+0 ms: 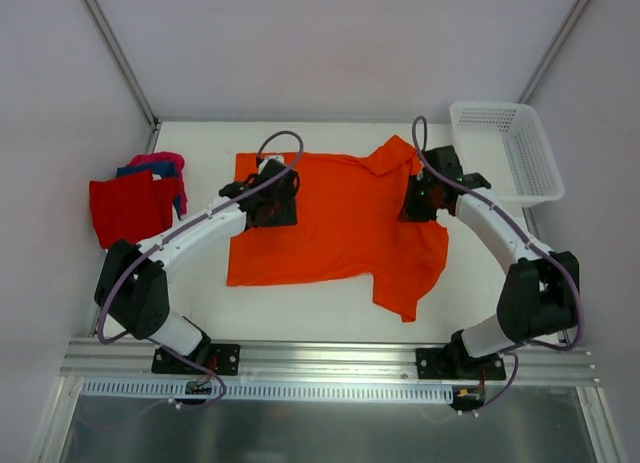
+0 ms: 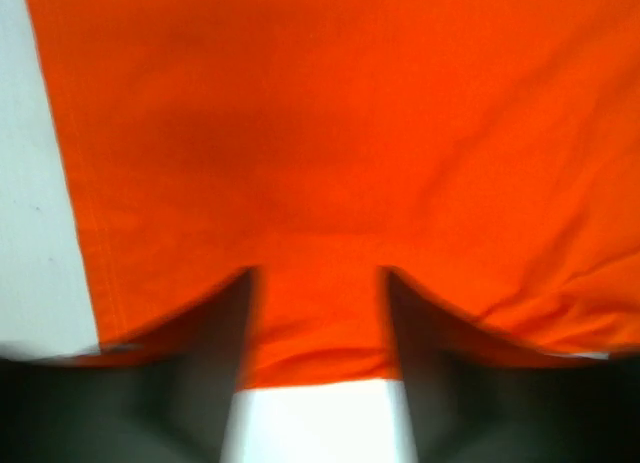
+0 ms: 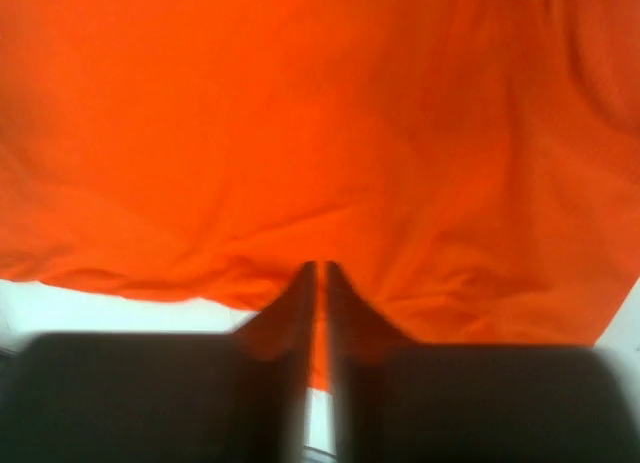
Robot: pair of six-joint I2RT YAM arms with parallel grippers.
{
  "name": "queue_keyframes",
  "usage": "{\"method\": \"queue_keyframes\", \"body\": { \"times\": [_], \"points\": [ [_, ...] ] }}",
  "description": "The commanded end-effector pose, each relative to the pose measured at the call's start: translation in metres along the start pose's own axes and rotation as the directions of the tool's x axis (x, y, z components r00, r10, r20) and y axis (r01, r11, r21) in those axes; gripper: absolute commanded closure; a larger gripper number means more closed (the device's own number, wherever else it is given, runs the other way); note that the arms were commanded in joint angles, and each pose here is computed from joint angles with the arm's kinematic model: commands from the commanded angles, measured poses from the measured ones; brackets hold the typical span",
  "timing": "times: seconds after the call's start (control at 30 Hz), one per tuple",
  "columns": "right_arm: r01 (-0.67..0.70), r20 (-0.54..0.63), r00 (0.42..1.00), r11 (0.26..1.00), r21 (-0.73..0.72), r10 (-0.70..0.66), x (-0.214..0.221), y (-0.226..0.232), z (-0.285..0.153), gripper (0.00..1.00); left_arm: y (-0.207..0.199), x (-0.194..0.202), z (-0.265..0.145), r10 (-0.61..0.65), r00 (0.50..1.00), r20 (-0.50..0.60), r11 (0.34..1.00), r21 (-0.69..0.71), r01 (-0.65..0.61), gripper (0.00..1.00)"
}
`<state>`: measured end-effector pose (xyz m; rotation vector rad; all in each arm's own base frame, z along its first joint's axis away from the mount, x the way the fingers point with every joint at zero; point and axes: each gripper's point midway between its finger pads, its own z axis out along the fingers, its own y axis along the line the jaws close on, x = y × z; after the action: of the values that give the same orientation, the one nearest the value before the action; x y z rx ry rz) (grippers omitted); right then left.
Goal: Fold and stack the t-shirts
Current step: Flatten the tshirt out
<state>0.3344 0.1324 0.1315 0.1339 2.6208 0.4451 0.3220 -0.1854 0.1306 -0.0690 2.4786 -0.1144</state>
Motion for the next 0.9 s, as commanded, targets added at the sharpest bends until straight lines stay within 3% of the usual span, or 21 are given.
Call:
{"method": "queue_keyframes", "body": {
  "times": [0.0, 0.03, 0.07, 0.37, 0.87],
  "points": [
    [-0.009, 0.095, 0.995, 1.000, 0.016, 0.008, 0.008, 0.002, -0.017, 0.99, -0.007, 0.015, -0.016, -0.034, 0.999, 0.005, 0.999, 0.042, 0.034, 0.67],
    [-0.021, 0.059, 0.998, 0.999, 0.036, 0.019, 0.024, -0.006, -0.011, 0.99, 0.001, 0.026, -0.010, -0.024, 1.000, -0.014, 1.000, 0.015, 0.024, 0.91],
    [-0.012, 0.049, 0.999, 1.000, 0.027, 0.010, 0.031, -0.005, -0.009, 1.00, 0.005, 0.032, -0.006, -0.027, 0.999, -0.024, 1.000, -0.006, 0.026, 1.00],
    [0.022, -0.054, 0.998, 0.995, 0.101, -0.017, 0.103, -0.010, 0.007, 0.99, 0.022, 0.076, 0.013, -0.046, 0.990, -0.130, 0.997, -0.072, 0.037, 1.00],
    [0.114, -0.136, 0.987, 0.961, 0.251, -0.082, 0.179, -0.022, 0.028, 0.99, 0.051, 0.157, 0.026, -0.075, 0.963, -0.260, 0.987, -0.155, 0.036, 1.00]
  ]
}}
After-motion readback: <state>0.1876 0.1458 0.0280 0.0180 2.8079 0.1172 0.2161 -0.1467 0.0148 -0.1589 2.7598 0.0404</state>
